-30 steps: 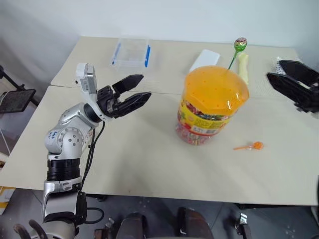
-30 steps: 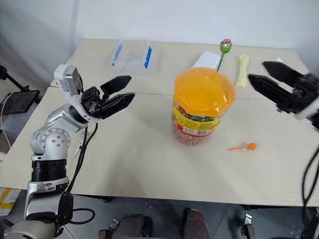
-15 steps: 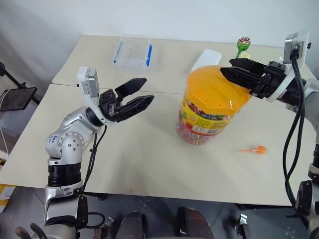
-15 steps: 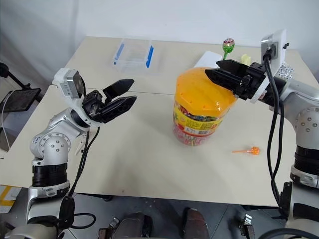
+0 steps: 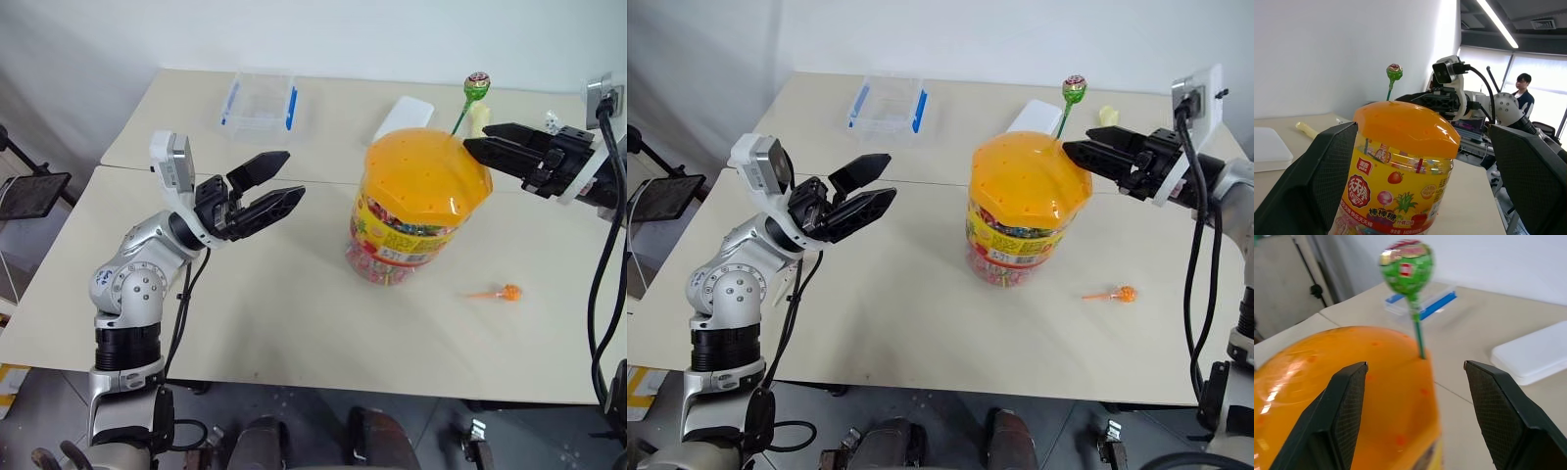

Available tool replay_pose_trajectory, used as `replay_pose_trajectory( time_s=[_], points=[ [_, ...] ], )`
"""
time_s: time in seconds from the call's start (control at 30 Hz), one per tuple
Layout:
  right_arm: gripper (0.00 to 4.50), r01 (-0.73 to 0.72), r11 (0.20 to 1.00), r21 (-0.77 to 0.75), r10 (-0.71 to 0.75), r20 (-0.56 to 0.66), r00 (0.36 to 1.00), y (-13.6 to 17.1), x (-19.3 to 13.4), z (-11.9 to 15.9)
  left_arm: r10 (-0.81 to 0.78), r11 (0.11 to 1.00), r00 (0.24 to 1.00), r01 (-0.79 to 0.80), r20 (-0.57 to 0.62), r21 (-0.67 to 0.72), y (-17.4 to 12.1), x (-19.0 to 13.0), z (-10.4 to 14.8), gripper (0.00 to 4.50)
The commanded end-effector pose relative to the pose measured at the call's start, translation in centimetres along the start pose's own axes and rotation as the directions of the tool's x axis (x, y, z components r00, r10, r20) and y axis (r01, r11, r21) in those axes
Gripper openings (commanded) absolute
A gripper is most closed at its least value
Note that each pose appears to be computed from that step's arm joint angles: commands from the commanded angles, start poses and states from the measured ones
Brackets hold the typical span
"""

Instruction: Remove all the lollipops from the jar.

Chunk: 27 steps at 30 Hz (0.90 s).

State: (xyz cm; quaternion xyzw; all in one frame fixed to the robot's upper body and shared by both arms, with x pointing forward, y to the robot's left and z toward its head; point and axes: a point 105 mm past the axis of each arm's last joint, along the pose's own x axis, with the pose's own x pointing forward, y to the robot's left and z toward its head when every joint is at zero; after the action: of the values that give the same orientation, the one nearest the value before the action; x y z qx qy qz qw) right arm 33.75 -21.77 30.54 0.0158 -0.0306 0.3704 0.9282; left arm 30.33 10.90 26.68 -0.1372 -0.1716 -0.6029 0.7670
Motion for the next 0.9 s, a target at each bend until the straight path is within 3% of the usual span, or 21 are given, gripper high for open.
replay_pose_trajectory(
  time_s=[0.03,0.33,0.43,0.7,0.9],
  points=[
    [3.28,-0.008,0.999,-0.040,0.010,0.052,0.999,0.3,0.2,1.4,-0.040,0.998,0.999,0.039,0.033,0.039,-0.6,0.5,1.0,4.50],
    [3.28,-0.040,0.998,-0.040,0.044,0.106,0.993,0.3,3.4,2.0,-0.044,0.998,0.998,0.042,0.034,0.040,-0.6,0.6,1.1,4.50],
    [2.62,-0.060,0.998,-0.034,0.064,0.121,0.991,0.6,3.7,2.2,-0.040,0.998,0.999,0.038,0.034,0.044,-0.6,0.5,1.2,4.50],
    [0.02,-0.050,0.997,-0.051,0.056,0.125,0.991,0.4,3.5,2.5,-0.035,0.998,0.999,0.033,0.037,0.047,-0.5,0.5,1.3,4.50],
    [0.02,-0.059,0.992,-0.108,0.087,0.273,0.958,0.3,2.7,5.9,-0.060,0.997,0.998,0.059,0.027,0.050,-0.6,0.7,1.1,4.50]
  ],
)
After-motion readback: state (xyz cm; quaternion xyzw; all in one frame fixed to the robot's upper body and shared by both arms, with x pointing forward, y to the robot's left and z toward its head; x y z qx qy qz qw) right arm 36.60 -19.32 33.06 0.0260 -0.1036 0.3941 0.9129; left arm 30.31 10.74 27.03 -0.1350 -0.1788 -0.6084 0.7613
